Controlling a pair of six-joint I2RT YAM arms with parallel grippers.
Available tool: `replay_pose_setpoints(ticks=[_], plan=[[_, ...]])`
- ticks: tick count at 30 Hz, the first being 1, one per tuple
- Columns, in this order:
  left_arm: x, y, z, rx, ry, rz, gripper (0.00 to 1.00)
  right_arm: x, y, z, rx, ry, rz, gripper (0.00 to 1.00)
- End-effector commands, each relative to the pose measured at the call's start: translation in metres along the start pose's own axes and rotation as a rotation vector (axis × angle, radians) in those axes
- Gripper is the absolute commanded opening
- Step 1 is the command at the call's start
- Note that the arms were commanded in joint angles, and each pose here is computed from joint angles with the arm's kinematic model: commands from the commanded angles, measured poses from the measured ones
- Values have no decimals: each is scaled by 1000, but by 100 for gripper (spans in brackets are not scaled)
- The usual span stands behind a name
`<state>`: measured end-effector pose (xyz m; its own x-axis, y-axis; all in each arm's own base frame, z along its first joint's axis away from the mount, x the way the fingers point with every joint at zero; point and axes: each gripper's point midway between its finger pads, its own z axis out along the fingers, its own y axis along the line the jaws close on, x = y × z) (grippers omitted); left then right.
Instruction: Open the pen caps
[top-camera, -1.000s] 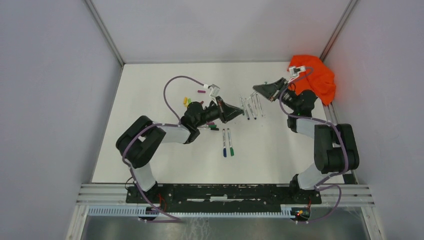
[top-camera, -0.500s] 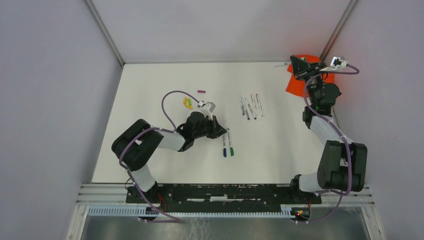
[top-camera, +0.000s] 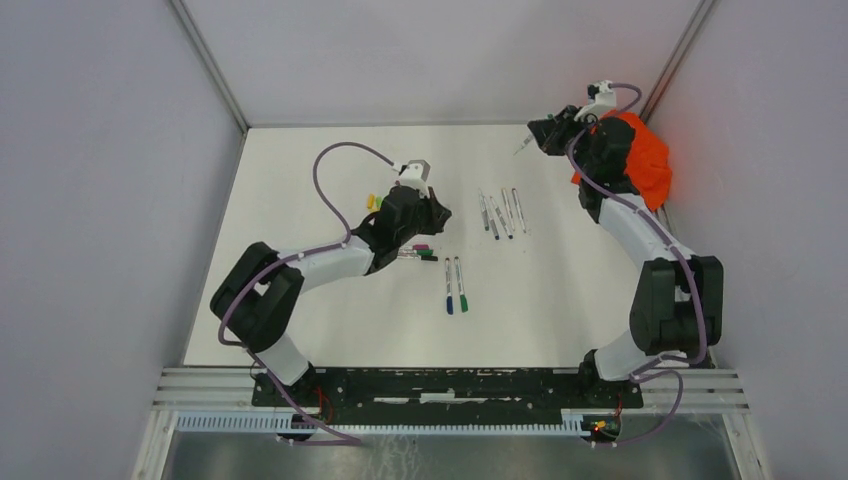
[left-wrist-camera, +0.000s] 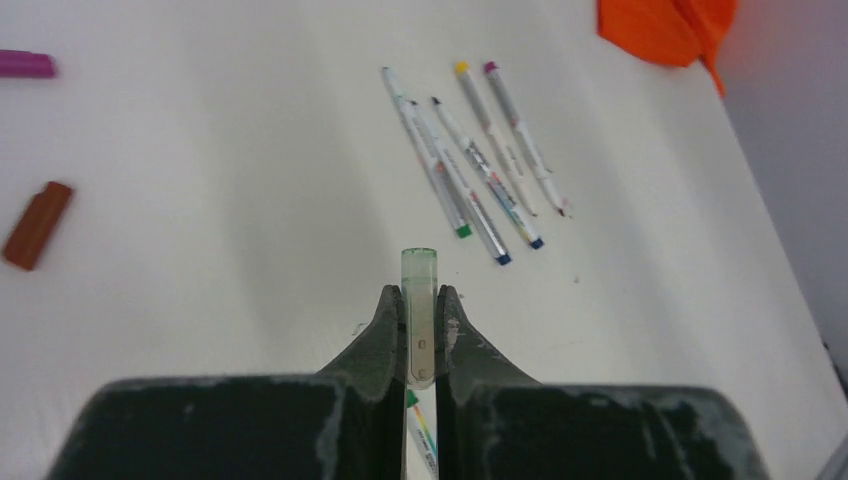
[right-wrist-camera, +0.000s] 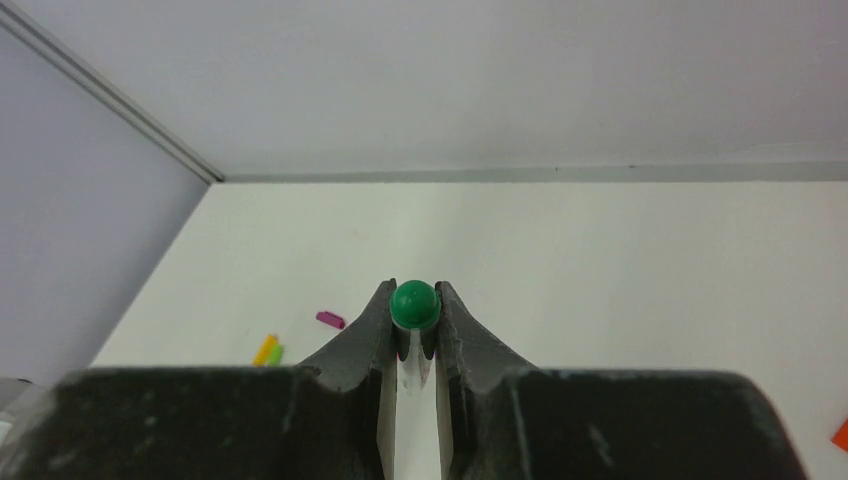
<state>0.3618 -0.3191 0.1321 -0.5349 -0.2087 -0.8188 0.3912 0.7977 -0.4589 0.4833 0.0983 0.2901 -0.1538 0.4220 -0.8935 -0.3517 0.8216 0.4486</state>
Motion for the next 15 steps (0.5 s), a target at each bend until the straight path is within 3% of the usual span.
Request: replay_pose_setpoints(ticks=[1, 7, 15], plan=[[-27, 38, -5, -264, -17, 86, 2, 46, -4, 13, 80, 243, -145, 0], [-24, 77, -6, -496, 55, 111, 2, 92, -8, 20, 149, 465, -229, 0], [-11, 116, -3, -652, 132, 102, 2, 150, -16, 15, 211, 668, -322, 0]])
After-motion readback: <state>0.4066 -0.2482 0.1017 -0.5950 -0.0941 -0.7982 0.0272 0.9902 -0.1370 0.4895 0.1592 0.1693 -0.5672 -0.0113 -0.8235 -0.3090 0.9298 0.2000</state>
